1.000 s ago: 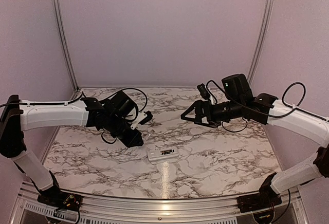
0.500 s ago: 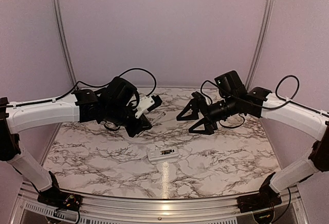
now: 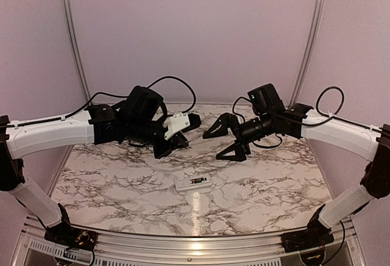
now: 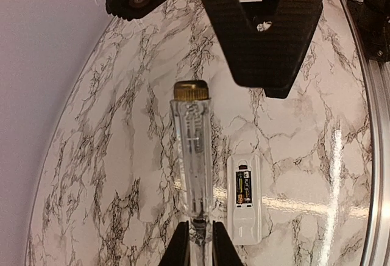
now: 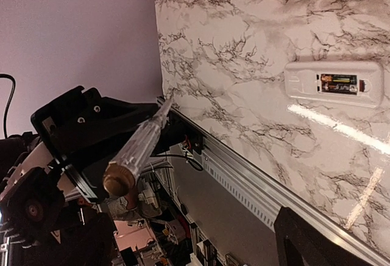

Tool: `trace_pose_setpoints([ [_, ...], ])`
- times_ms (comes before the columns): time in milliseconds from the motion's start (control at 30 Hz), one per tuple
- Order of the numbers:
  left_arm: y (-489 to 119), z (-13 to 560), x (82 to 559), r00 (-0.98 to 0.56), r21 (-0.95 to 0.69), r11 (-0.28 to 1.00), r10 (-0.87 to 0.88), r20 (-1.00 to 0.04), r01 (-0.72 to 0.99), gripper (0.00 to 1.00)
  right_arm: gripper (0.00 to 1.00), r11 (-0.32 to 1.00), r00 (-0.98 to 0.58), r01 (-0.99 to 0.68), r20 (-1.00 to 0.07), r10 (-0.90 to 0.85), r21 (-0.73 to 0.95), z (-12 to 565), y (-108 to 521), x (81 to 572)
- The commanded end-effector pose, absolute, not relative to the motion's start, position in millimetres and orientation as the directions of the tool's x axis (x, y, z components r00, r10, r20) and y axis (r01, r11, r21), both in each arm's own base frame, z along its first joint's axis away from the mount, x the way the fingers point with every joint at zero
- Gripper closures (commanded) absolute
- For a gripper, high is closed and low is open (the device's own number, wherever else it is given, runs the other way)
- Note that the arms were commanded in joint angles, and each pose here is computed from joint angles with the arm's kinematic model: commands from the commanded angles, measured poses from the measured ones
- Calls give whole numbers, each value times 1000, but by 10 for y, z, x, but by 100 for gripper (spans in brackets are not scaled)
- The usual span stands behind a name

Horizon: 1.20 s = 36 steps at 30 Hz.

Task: Unload the batteries from the remote control

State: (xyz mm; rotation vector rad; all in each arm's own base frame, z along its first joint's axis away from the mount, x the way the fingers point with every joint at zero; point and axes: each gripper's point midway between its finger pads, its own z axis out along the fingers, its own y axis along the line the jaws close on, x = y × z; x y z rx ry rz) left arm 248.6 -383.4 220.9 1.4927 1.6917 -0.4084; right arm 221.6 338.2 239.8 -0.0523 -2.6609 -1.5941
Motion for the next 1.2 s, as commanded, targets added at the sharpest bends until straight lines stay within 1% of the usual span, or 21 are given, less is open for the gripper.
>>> trace_pose_setpoints([
  [0, -3948, 2397, 2480, 168, 360, 165, 662, -731, 918, 100, 9, 446, -997, 74, 83, 0, 892, 2496, 3549, 2252],
  [200, -4002, 2327, 2427, 195, 386, 136, 685, -702, 912, 100, 10, 439, -993, 106, 114, 7, 892, 2457, 3670, 2288],
  [467, -4024, 2256, 2473, 182, 400, 151, 711, -679, 904, 100, 14, 421, -995, 94, 100, 9, 902, 2529, 3777, 2352],
  [567, -4037, 2261, 2485, 181, 404, 157, 711, -680, 901, 100, 22, 420, -994, 107, 106, 26, 901, 2507, 3777, 2374],
  [667, -4062, 2233, 2490, 181, 410, 157, 719, -672, 898, 100, 34, 418, -993, 121, 113, 45, 900, 2503, 3772, 2393],
  [700, -4075, 2217, 2489, 178, 409, 158, 722, -669, 899, 100, 37, 420, -992, 123, 111, 53, 899, 2502, 3771, 2405],
  [967, -4153, 2248, 2459, 181, 403, 157, 710, -680, 901, 100, 50, 441, -992, 125, 103, 72, 889, 2437, 3769, 2451],
  [1167, -4147, 2254, 2438, 185, 403, 149, 711, -678, 903, 100, 64, 466, -994, 109, 81, 80, 878, 2390, 3751, 2478],
])
